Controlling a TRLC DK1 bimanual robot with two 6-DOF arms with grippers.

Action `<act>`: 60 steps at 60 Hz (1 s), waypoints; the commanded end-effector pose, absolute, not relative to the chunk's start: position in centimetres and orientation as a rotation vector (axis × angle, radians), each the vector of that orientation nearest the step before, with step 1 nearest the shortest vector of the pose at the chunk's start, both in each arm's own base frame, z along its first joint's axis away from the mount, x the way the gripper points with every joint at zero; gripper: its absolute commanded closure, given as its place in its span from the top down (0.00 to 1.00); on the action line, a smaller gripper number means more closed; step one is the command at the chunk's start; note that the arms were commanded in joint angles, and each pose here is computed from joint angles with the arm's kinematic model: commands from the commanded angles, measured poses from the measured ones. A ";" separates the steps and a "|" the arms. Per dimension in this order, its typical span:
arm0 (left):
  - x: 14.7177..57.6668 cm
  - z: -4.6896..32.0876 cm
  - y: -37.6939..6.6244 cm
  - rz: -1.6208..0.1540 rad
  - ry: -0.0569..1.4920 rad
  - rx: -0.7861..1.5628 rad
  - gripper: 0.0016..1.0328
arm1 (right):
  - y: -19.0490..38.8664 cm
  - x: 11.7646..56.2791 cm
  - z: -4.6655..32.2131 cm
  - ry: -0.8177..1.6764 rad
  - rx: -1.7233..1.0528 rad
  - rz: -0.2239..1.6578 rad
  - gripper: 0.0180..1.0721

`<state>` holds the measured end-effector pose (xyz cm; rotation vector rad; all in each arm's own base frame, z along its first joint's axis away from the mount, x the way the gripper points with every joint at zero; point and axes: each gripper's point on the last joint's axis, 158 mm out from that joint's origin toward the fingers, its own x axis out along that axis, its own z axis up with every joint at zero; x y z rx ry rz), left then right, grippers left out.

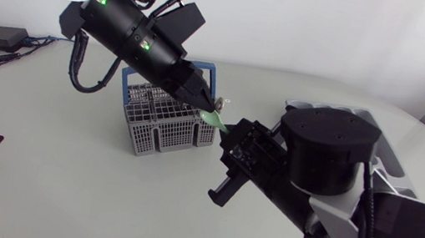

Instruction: Unload the cutlery basket into the drawer organizer.

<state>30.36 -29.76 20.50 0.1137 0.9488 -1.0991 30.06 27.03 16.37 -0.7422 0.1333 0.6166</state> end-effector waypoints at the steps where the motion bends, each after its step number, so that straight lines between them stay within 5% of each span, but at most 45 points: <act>1: 31.5 22.7 -30.0 -1.092 0.915 0.058 0.60 | 26.6 29.4 15.5 0.146 -0.776 0.628 0.09; 22: 35.4 26.3 -27.3 -1.014 0.803 0.020 0.72 | 23.0 28.6 14.6 0.210 -0.770 0.604 0.09; 60: 39.2 16.0 -24.2 -0.634 0.856 0.408 0.72 | 7.9 37.2 11.2 0.629 -0.334 0.347 0.09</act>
